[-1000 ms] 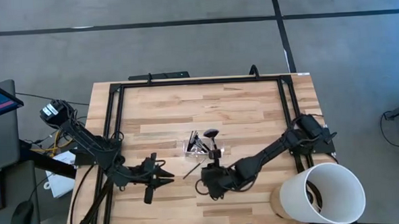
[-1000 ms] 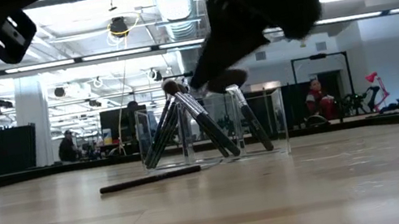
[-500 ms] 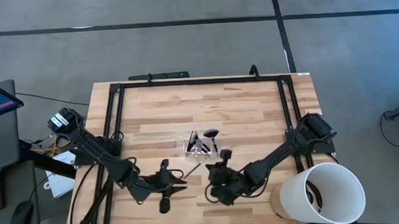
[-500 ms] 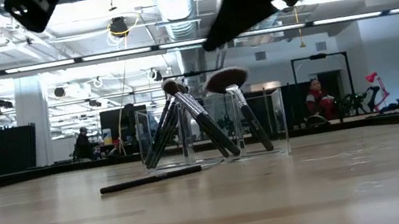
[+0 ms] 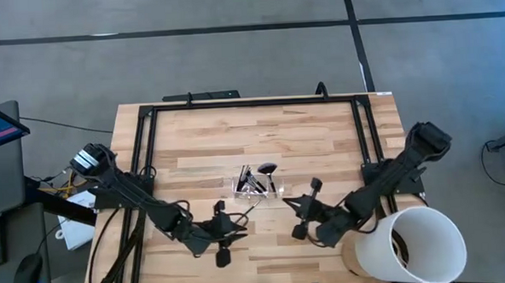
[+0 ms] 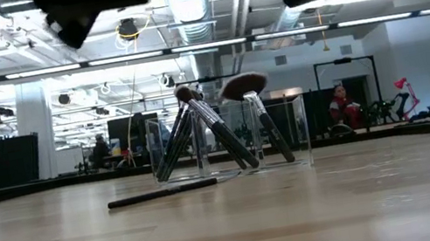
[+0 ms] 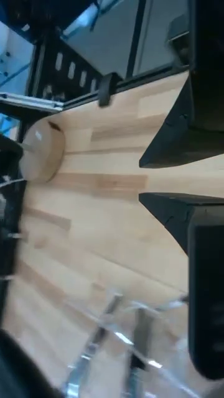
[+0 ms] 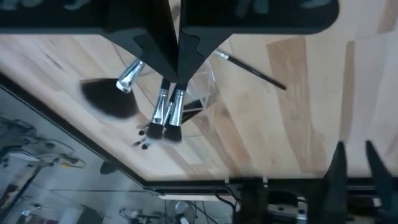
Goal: Put items in baskets/containers
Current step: Put the liner brush into the left section of the transparent organizer
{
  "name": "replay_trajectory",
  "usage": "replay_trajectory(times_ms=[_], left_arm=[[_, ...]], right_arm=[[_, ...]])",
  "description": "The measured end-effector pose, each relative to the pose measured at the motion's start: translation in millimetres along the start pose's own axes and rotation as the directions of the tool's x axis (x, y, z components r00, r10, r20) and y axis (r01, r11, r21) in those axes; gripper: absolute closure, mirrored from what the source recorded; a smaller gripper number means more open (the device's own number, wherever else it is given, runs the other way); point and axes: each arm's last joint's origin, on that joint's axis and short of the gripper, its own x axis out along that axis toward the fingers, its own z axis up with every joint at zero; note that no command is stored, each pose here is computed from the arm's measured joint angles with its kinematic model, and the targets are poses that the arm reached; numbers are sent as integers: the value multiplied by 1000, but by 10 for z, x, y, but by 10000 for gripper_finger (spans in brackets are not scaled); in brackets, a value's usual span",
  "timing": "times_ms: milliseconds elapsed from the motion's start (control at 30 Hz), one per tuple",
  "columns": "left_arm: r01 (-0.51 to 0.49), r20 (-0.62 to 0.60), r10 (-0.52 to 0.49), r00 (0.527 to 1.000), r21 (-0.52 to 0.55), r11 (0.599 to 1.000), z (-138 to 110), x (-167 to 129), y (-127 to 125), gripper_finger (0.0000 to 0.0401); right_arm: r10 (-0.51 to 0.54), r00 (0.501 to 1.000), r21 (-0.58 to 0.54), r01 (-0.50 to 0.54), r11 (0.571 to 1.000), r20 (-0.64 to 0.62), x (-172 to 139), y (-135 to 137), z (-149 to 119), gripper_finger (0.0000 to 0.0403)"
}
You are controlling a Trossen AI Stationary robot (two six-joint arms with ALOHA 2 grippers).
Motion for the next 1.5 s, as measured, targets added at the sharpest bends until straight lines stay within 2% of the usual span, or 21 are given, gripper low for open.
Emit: replay_trajectory(times_ms=[67, 133, 200, 367, 433, 500, 567, 667, 733, 967, 1067, 1233, 1500], left_arm=[[-36, 20, 35, 999, 38, 999, 20, 89, -65, 329], [-117, 42, 114, 993, 66, 991, -19, 164, -124, 329], [-141, 39, 138, 990, 73, 987, -87, 227, -168, 329], [-65, -82, 63, 995, -24, 998, -115, 362, -178, 330], [-92, -140, 90, 986, -4, 996, -66, 423, -193, 336], [-141, -189, 153, 970, 71, 987, -82, 449, -212, 345], [-140, -209, 156, 965, 88, 986, -68, 477, -268, 356], [-92, -265, 91, 960, 8, 996, -36, 491, -310, 367], [-96, -311, 85, 947, -18, 995, -64, 506, -267, 371], [-187, -393, 184, 901, 31, 982, -60, 601, 4, 371], [-199, -444, 203, 872, 56, 978, 88, 630, 98, 371], [-244, -551, 249, 797, 85, 966, 270, 591, 223, 370], [-273, -567, 225, 792, 1, 962, 345, 655, 258, 372]], right_arm=[[13, 1000, 9, -13, 1000, 13, -52, -18, -29, 402], [17, 1000, 11, -17, 1000, 20, -75, -8, -39, 402], [7, 1000, -6, -7, 1000, 28, -106, 4, -60, 402], [18, 999, -4, -18, 1000, 28, -110, 21, -66, 402], [16, 1000, -5, -16, 1000, 26, -106, 18, -68, 402], [13, 1000, 0, -13, 1000, 25, -92, 13, -64, 402], [16, 1000, -5, -16, 1000, 22, -93, 16, -70, 402], [18, 1000, -1, -18, 1000, 19, -94, 15, -72, 402], [19, 1000, 1, -19, 1000, 18, -93, 15, -73, 402], [29, 1000, 1, -29, 1000, 8, -67, 5, -68, 402], [18, 1000, 0, -18, 1000, 4, -35, -17, -61, 402], [47, 999, -3, -47, 999, -27, 16, -40, -60, 402], [116, 991, -8, -117, 993, -60, -2, -12, -75, 402]])
